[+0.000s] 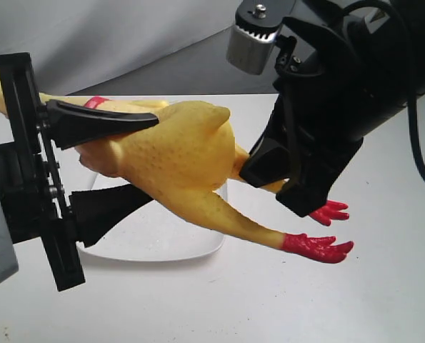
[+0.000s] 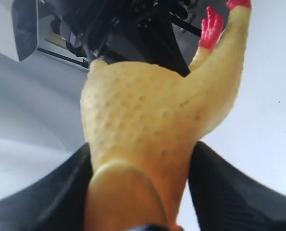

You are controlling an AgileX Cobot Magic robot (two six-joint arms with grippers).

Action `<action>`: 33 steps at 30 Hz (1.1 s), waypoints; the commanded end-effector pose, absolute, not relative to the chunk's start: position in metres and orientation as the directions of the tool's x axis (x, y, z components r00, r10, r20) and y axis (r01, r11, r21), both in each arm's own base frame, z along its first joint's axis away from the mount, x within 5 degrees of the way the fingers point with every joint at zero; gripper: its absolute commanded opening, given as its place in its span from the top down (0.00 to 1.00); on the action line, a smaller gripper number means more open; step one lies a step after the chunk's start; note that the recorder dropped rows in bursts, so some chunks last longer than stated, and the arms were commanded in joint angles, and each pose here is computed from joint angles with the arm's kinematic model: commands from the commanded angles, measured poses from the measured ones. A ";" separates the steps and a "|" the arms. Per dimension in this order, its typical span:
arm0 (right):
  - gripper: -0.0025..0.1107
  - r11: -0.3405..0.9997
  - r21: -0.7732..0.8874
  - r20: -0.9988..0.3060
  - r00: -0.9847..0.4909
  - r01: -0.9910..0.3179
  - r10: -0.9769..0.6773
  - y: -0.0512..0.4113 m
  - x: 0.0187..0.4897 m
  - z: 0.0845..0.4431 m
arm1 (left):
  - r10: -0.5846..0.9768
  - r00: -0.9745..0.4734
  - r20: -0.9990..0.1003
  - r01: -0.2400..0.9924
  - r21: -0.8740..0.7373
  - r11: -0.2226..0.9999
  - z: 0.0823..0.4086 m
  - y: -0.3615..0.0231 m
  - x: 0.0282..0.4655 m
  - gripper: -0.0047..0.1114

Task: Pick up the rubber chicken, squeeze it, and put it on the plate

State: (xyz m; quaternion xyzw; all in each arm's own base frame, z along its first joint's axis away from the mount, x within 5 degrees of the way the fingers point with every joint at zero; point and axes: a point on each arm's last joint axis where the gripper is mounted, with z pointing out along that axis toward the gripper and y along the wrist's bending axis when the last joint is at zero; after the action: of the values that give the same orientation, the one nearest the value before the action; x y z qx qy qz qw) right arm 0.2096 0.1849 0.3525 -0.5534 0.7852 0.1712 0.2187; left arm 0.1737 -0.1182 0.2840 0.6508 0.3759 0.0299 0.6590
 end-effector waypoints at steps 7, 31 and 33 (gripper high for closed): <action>0.98 0.327 0.035 -0.570 -0.288 -0.944 -0.770 0.188 0.208 0.357 | 0.541 0.640 -0.546 0.520 0.826 0.218 0.283 -0.117 0.177 0.96; 0.98 0.327 0.035 -0.570 -0.288 -0.944 -0.770 0.188 0.208 0.357 | 0.520 0.606 -0.602 0.535 0.792 0.294 0.287 -0.116 0.179 0.74; 0.98 0.327 0.035 -0.570 -0.288 -0.944 -0.770 0.188 0.208 0.357 | 0.510 0.587 -0.629 0.556 0.771 0.310 0.287 -0.116 0.179 0.96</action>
State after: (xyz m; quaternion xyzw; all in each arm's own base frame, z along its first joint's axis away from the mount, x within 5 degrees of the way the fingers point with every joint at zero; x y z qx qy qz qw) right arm 0.2098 0.1851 0.3527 -0.5522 0.7856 0.1718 0.2199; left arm 0.1789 -0.1146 0.2844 0.6104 0.4360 0.0126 0.6612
